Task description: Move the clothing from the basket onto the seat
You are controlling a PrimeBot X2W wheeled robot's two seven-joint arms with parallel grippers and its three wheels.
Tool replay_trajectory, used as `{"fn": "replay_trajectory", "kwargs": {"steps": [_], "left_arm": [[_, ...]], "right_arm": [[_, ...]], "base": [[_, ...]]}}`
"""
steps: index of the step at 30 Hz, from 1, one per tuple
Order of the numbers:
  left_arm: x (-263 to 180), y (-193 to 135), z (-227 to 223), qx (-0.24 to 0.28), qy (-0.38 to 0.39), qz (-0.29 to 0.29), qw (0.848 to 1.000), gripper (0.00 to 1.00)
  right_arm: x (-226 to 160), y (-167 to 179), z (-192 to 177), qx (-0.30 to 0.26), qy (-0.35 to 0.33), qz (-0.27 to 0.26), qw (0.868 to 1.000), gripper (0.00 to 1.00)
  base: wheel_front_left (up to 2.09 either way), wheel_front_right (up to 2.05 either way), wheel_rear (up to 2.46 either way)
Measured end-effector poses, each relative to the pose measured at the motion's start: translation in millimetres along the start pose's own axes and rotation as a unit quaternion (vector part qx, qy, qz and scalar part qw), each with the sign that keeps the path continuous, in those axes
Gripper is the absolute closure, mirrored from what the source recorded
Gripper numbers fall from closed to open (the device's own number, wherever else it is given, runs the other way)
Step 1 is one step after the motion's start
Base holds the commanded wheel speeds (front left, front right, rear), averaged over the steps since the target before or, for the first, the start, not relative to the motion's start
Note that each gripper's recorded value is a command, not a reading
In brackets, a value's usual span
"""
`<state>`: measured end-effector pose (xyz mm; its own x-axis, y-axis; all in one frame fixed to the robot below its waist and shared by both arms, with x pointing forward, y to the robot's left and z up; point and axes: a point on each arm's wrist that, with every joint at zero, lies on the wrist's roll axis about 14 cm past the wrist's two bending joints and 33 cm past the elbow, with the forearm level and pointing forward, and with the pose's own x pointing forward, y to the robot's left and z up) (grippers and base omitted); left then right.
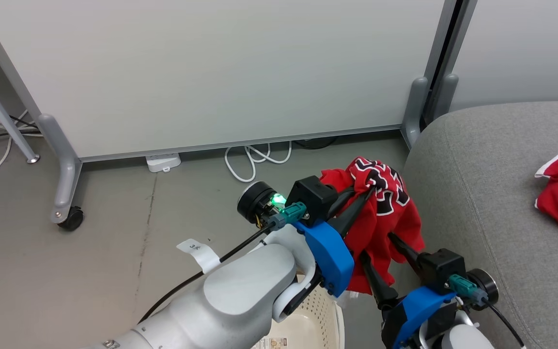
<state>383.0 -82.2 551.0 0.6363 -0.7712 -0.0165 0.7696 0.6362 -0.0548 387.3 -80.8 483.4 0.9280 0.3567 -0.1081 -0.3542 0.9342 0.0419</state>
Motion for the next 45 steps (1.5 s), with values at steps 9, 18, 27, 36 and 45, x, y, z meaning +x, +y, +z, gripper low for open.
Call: {"fn": "replay_trajectory", "kwargs": {"steps": [9,18,27,36,45], "left_arm": [[0,-2,3,-0.003,-0.003,-0.004,1.0,1.0],[-1,-2,4,-0.003,-0.004,-0.004,1.0,1.0],[0,-2,3,-0.004,-0.002,-0.003,1.0,1.0],[1,-1,1,-0.004,0.001,-0.002,1.0,1.0],[1,0,0,-0.003,0.002,-0.001,1.0,0.56]], "right_arm": [[19,3,-1,-0.011,0.004,0.015,1.0,0.0],[28,1,-2,-0.015,0.005,0.017,1.0,1.0],[28,-3,-3,-0.007,0.002,0.011,1.0,1.0],[27,-7,-4,-0.004,0.001,0.006,1.0,1.0],[26,-7,-6,0.002,0.002,0.006,1.0,1.0]], "base": [[0.0,0.0,0.0],[0.0,0.0,0.0],[0.0,0.0,0.0],[0.0,0.0,0.0],[0.0,0.0,0.0]]}}
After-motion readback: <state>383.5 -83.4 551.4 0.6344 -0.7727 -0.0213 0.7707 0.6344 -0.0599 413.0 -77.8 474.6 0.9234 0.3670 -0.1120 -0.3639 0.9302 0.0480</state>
